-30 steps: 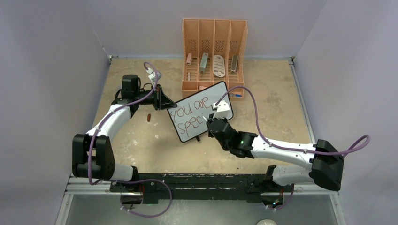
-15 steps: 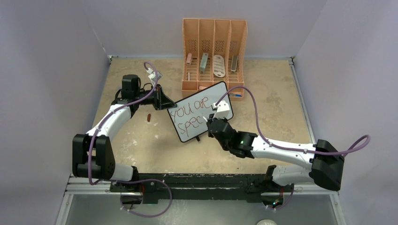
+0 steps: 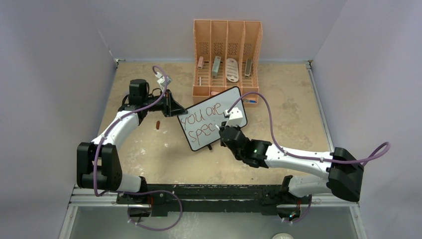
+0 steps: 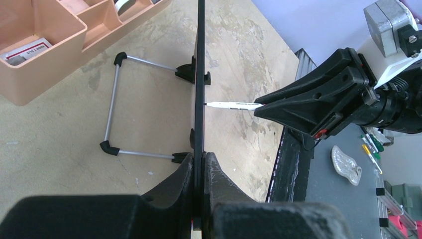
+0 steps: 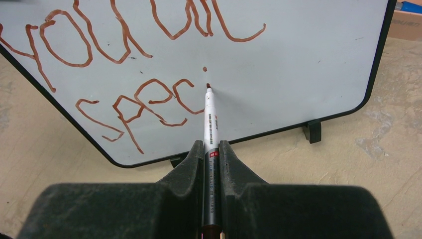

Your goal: Write a sentence on the whiteboard

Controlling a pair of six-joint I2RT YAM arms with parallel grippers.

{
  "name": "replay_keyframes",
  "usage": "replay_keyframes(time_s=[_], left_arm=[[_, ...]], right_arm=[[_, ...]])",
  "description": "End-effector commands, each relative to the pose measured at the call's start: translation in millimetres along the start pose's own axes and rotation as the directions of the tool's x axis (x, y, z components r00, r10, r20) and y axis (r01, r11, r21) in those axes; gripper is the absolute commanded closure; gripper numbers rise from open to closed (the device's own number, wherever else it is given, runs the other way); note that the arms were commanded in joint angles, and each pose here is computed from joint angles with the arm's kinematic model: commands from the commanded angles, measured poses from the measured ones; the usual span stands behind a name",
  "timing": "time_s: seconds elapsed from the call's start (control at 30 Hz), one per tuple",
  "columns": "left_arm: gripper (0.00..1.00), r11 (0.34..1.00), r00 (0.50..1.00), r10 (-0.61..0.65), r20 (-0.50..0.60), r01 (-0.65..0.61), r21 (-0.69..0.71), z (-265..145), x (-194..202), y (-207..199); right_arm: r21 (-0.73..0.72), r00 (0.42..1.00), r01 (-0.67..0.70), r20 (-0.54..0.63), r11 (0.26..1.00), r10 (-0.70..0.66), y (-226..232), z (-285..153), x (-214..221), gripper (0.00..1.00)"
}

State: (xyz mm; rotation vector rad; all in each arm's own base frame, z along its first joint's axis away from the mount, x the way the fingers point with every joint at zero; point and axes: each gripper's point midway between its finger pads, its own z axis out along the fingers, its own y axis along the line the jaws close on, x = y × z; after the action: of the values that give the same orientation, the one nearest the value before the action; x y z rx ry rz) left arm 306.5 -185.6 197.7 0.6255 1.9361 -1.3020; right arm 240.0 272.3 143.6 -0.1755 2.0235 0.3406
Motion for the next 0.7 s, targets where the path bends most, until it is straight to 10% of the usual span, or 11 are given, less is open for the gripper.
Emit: replay_keyframes(time_s=[0.0, 0.67], left_arm=[[1.00, 0.999, 0.999, 0.052, 0.008, -0.052, 0.012, -0.1, -11.0, -7.7], [1.00, 0.999, 0.999, 0.051, 0.008, -0.052, 0.012, -0.1, -10.8, -7.5]], right_arm=[[0.023, 1.000, -0.020, -0.003, 1.000, 0.020, -3.5, 0.6, -0.4, 1.00], [0.017, 0.998, -0.004, -0.067, 1.000, 0.005, -1.5, 1.6, 13.9, 1.00]])
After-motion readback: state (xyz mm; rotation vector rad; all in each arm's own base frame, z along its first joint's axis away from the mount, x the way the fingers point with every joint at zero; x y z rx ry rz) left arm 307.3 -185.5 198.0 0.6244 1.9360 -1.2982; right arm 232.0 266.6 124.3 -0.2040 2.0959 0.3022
